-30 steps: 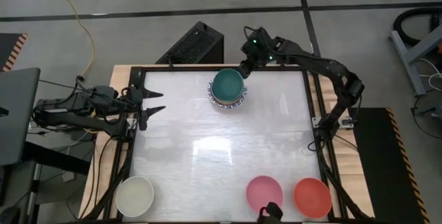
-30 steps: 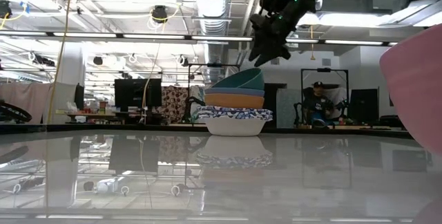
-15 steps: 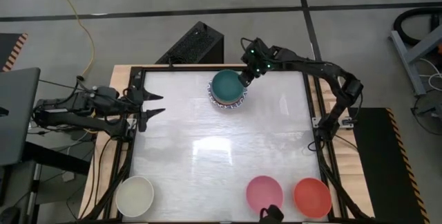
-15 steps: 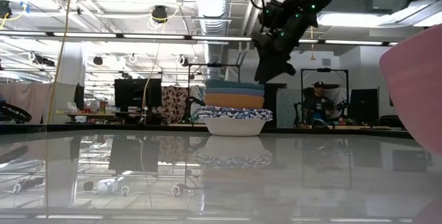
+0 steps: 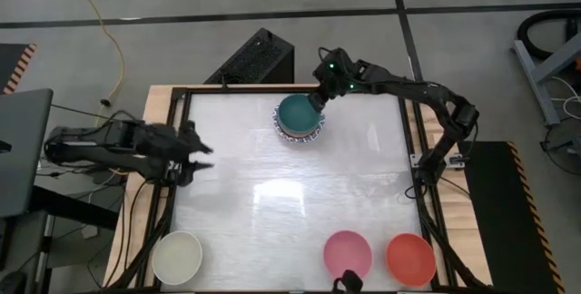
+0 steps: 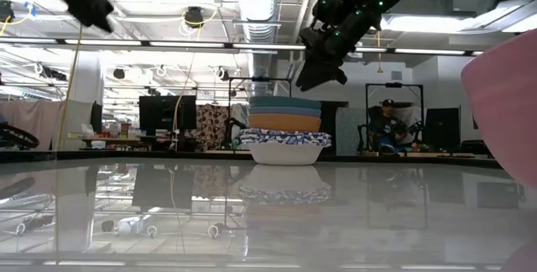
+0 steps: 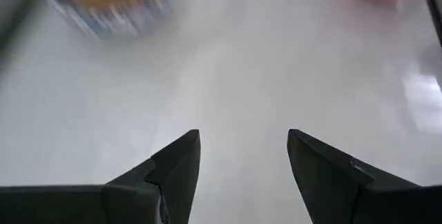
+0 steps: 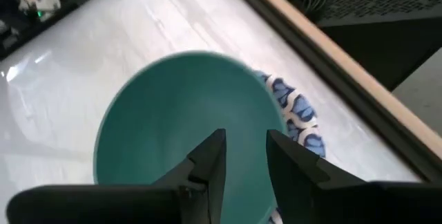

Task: Nest bowls inside each other
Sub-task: Stack the white bowl on top of the green bowl

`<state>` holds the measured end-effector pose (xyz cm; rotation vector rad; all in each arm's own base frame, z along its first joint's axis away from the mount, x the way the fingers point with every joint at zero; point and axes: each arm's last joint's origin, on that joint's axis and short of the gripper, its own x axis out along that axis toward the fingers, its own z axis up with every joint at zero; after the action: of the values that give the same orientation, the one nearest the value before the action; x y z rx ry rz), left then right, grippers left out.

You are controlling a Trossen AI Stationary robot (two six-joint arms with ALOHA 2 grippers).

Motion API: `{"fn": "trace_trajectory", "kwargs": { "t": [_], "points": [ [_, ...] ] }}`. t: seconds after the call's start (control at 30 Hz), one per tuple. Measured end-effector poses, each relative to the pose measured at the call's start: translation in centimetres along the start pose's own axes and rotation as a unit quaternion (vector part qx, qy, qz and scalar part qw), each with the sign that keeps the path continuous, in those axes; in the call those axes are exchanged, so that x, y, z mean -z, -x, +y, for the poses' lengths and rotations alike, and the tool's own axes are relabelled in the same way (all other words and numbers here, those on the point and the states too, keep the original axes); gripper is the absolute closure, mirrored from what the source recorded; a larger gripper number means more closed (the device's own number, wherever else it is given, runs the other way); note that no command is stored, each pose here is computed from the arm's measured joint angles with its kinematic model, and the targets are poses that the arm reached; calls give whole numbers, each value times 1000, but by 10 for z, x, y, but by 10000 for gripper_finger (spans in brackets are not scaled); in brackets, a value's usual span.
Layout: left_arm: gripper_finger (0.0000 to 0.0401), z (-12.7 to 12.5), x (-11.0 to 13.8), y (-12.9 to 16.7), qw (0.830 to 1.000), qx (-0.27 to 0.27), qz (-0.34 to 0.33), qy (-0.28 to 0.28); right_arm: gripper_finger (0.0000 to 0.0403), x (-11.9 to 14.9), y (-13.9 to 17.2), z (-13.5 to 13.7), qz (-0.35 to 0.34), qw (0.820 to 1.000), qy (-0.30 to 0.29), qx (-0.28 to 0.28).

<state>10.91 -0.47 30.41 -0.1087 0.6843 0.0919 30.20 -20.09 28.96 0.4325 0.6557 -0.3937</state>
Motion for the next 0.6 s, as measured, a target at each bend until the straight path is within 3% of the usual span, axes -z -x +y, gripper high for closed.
{"fn": "trace_trajectory", "kwargs": {
  "t": [0.23, 0.4, 0.6],
  "points": [
    [193, -15, 15, -22, 984, 23, 172, 37, 278, 3, -3, 11, 10, 1000, 15, -10],
    [193, -43, 22, -40, 961, 91, 260, -8, 278, 3, -3, 12, 11, 1000, 25, -11],
    [193, -80, 37, -52, 935, 115, 331, -62, 278, 3, -3, 13, 11, 1000, 26, -11]
  ]
}}
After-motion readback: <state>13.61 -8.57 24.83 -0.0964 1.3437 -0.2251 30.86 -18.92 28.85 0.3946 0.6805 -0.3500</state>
